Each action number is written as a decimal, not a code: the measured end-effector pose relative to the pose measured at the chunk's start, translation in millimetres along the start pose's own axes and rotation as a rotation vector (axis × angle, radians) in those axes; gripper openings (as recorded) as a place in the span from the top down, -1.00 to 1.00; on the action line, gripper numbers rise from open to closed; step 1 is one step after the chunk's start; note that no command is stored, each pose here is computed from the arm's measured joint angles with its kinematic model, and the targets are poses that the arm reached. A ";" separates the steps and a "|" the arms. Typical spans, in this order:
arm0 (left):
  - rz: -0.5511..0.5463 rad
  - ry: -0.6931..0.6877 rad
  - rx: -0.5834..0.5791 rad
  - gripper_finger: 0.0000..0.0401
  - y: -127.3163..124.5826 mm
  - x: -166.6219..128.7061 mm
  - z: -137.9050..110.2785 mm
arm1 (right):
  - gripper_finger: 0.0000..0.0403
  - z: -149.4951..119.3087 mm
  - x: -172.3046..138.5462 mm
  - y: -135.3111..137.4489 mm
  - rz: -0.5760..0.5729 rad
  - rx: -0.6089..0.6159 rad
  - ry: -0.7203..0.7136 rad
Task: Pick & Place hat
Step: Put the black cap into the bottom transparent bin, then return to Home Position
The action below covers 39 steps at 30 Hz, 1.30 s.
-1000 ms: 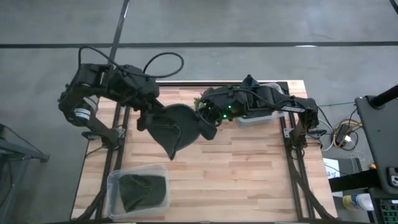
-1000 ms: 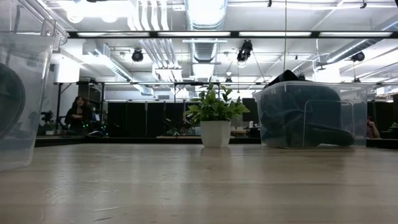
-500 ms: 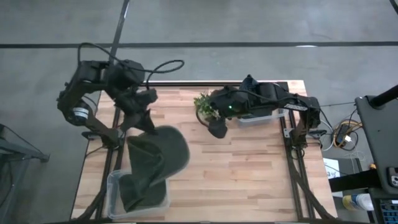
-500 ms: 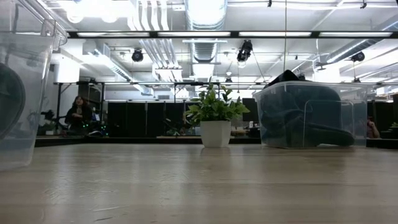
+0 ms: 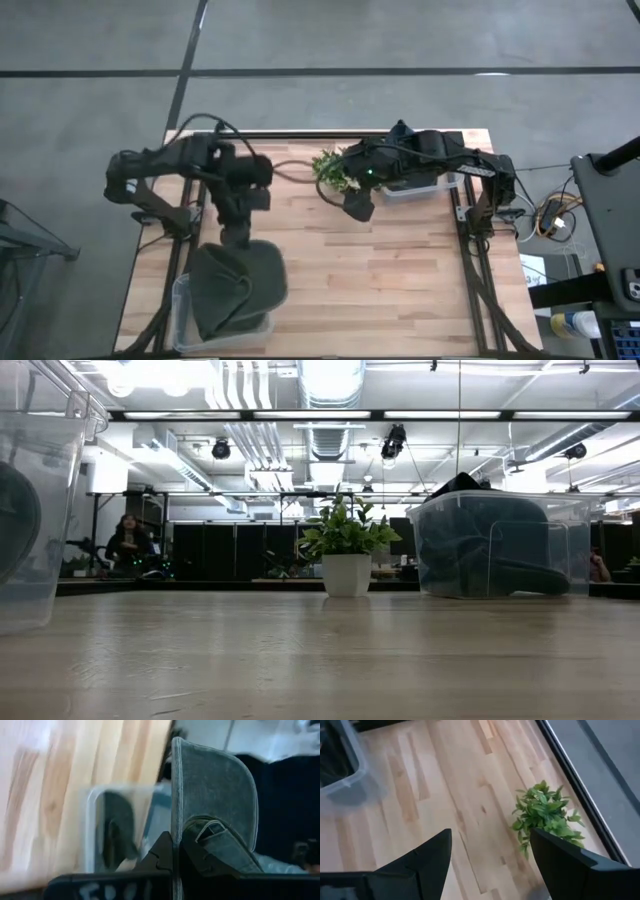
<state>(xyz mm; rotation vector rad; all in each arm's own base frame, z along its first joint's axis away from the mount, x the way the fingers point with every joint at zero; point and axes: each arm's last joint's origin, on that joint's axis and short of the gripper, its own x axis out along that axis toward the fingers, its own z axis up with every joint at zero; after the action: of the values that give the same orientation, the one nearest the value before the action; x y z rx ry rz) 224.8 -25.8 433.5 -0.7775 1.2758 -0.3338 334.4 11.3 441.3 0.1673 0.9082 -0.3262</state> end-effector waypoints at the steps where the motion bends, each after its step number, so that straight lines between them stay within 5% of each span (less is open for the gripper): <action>1: 0.016 0.025 -0.005 0.96 3.3 6.8 -2.4 | -0.32 -0.1 -0.5 -0.2 0.000 -0.006 -0.001; 12: 0.122 0.364 -0.099 0.96 40.0 88.3 -24.2 | -0.28 0.4 -0.3 -0.8 0.001 -0.073 -0.003; 25: 0.136 0.337 -0.113 0.95 65.1 119.5 -18.4 | -0.25 0.5 -0.3 -0.8 0.001 -0.081 -0.004; 39: 0.116 0.335 -0.181 0.50 72.5 127.5 -17.0 | -0.23 0.9 -0.3 -0.8 0.002 -0.080 -0.007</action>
<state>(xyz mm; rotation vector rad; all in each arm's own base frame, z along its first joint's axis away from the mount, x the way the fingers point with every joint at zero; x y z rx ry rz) 231.8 -59.9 290.0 -0.8188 1.6770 -0.2630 334.6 10.4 442.0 0.0938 0.9124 -0.2879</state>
